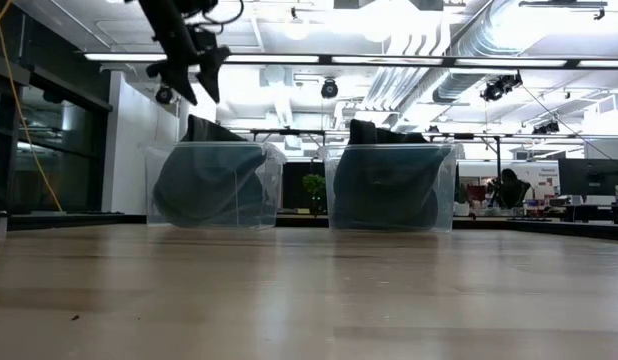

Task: Pick & Place hat
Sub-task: Return to Home Position

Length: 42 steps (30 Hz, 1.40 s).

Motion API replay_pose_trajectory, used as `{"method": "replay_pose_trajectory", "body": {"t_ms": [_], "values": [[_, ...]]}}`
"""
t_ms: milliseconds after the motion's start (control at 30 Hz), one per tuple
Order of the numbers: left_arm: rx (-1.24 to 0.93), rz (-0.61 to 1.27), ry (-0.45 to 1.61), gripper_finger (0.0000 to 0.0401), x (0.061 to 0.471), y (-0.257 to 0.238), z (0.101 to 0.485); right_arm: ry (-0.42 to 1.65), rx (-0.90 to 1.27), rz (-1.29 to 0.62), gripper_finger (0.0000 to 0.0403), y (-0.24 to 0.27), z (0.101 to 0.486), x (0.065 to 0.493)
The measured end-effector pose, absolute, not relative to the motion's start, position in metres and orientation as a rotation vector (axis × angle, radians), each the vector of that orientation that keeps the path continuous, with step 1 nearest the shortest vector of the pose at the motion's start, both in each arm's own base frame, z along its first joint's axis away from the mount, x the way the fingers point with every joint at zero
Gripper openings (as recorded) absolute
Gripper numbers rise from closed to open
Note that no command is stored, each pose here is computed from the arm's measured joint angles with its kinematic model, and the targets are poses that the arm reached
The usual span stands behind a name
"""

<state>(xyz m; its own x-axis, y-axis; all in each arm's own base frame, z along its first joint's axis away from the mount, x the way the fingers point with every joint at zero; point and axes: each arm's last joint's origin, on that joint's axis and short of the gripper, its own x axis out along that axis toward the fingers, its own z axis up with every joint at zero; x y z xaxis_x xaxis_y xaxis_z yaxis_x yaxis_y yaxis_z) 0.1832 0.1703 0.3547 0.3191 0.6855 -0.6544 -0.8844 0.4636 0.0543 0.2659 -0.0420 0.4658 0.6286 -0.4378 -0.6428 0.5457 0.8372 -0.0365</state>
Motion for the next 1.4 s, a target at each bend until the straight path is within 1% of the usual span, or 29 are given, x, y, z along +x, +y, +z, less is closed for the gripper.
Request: {"method": "replay_pose_trajectory", "body": {"t_ms": [133, 300, 467, 633, 667, 700, 767, 900, 1033, 1133, 1233, 1400], "values": [[-0.355, 0.975, 0.646, 0.0271, 0.181, 0.165, 0.379, 0.711, 0.16, -0.575, 0.0169, -0.042, 0.465, 0.263], [-0.355, 0.872, 0.57, 0.0218, 0.175, 0.153, 0.402, 0.711, 0.158, -0.58, 0.0169, -0.042, 0.465, 0.262], [-0.331, 0.798, 0.56, 0.0137, 0.176, 0.133, 0.409, 0.704, 0.149, -0.61, 0.0169, -0.042, 0.465, 0.262], [-0.299, 0.723, 0.546, 0.0032, 0.174, 0.11, 0.416, 0.705, 0.151, -0.607, 0.0169, -0.042, 0.465, 0.262], [-0.293, 0.704, 0.545, 0.0016, 0.175, 0.106, 0.416, 0.705, 0.151, -0.607, 0.0169, -0.042, 0.465, 0.262], [-0.287, 0.684, 0.543, 0.0009, 0.176, 0.102, 0.417, 0.705, 0.151, -0.607, 0.0169, -0.042, 0.465, 0.262], [-0.286, 0.654, 0.542, 0.0011, 0.178, 0.094, 0.418, 0.704, 0.151, -0.608, 0.0169, -0.042, 0.465, 0.262], [-0.25, 0.642, 0.559, 0.0002, 0.185, 0.082, 0.414, 0.709, 0.157, -0.6, 0.0166, -0.042, 0.465, 0.262], [-0.225, 0.558, 0.521, 0.0001, 0.192, 0.07, 0.402, 0.742, 0.16, -0.583, 0.0156, -0.041, 0.463, 0.26], [-0.242, 0.498, 0.425, 0.0001, 0.186, 0.064, 0.396, 0.767, 0.159, -0.566, 0.0148, -0.037, 0.461, 0.259], [-0.266, 0.459, 0.375, 0.0001, 0.175, 0.06, 0.384, 0.77, 0.143, -0.549, 0.0141, -0.03, 0.461, 0.259], [-0.3, 0.351, 0.231, 0.0, 0.156, 0.051, 0.372, 0.767, 0.138, -0.53, 0.0138, -0.021, 0.461, 0.26]]}}
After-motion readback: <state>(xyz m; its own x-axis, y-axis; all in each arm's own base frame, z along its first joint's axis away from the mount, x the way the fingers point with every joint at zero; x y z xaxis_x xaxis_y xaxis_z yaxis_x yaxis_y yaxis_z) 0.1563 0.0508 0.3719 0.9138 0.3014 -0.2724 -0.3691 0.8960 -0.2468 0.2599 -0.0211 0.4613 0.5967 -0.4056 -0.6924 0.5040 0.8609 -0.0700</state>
